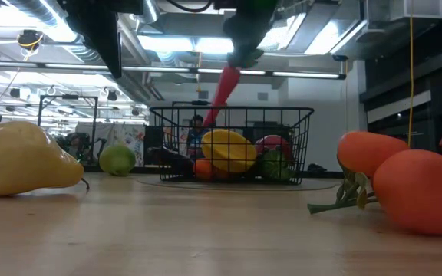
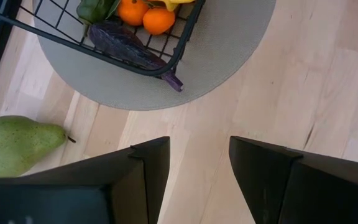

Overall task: Build produce basket
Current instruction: Put the orange carrot into the black wire basket, then put the oranges into the black wire basket

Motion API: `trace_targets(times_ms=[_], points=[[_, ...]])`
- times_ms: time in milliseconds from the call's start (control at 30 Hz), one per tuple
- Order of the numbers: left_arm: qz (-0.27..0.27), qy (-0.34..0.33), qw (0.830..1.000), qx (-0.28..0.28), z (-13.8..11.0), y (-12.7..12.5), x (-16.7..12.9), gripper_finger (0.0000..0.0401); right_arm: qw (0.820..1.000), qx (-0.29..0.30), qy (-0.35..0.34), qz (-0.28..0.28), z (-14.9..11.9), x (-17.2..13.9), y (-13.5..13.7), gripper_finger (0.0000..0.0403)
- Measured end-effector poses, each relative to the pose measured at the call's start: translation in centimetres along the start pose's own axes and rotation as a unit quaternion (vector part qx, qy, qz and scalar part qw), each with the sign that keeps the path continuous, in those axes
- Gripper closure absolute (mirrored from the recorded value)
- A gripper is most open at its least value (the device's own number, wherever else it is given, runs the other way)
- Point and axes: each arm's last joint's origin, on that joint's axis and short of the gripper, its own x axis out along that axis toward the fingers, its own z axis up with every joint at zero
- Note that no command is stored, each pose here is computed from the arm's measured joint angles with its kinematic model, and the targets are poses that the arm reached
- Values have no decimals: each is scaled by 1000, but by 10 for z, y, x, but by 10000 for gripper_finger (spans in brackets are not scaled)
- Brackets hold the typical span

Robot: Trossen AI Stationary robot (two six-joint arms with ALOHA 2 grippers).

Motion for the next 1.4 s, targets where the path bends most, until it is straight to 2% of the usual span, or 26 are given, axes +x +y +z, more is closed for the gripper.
trace_targets(times_ms=[100, 300, 500, 600, 700, 833, 900, 1033, 1100, 1233, 1400], points=[[0, 0, 1000, 0, 0, 0, 0, 247, 999, 5, -16, 33, 5, 5, -4, 378], [0, 0, 1000, 0, 0, 0, 0, 247, 999, 16, -22, 32, 8, 11, -11, 318], [0, 0, 1000, 0, 0, 0, 0, 247, 999, 18, 1, 33, 2, 11, -10, 268], [0, 0, 1000, 0, 0, 0, 0, 247, 998, -2, 46, 32, -8, 9, -9, 262], [0, 0, 1000, 0, 0, 0, 0, 247, 993, 6, 112, 34, -23, 7, -10, 261], [0, 0, 1000, 0, 0, 0, 0, 247, 972, 36, 222, 69, -43, -2, -10, 261], [0, 0, 1000, 0, 0, 0, 0, 247, 963, 67, 229, 123, -45, -8, -4, 261], [0, 0, 1000, 0, 0, 0, 0, 247, 924, 83, 260, 267, -47, -30, 14, 261], [0, 0, 1000, 0, 0, 0, 0, 247, 915, 61, 273, 291, -51, -42, 29, 261], [0, 0, 1000, 0, 0, 0, 0, 247, 925, 8, 238, 297, -57, -69, 60, 261], [0, 0, 1000, 0, 0, 0, 0, 247, 924, -54, 203, 319, -75, -98, 103, 261]])
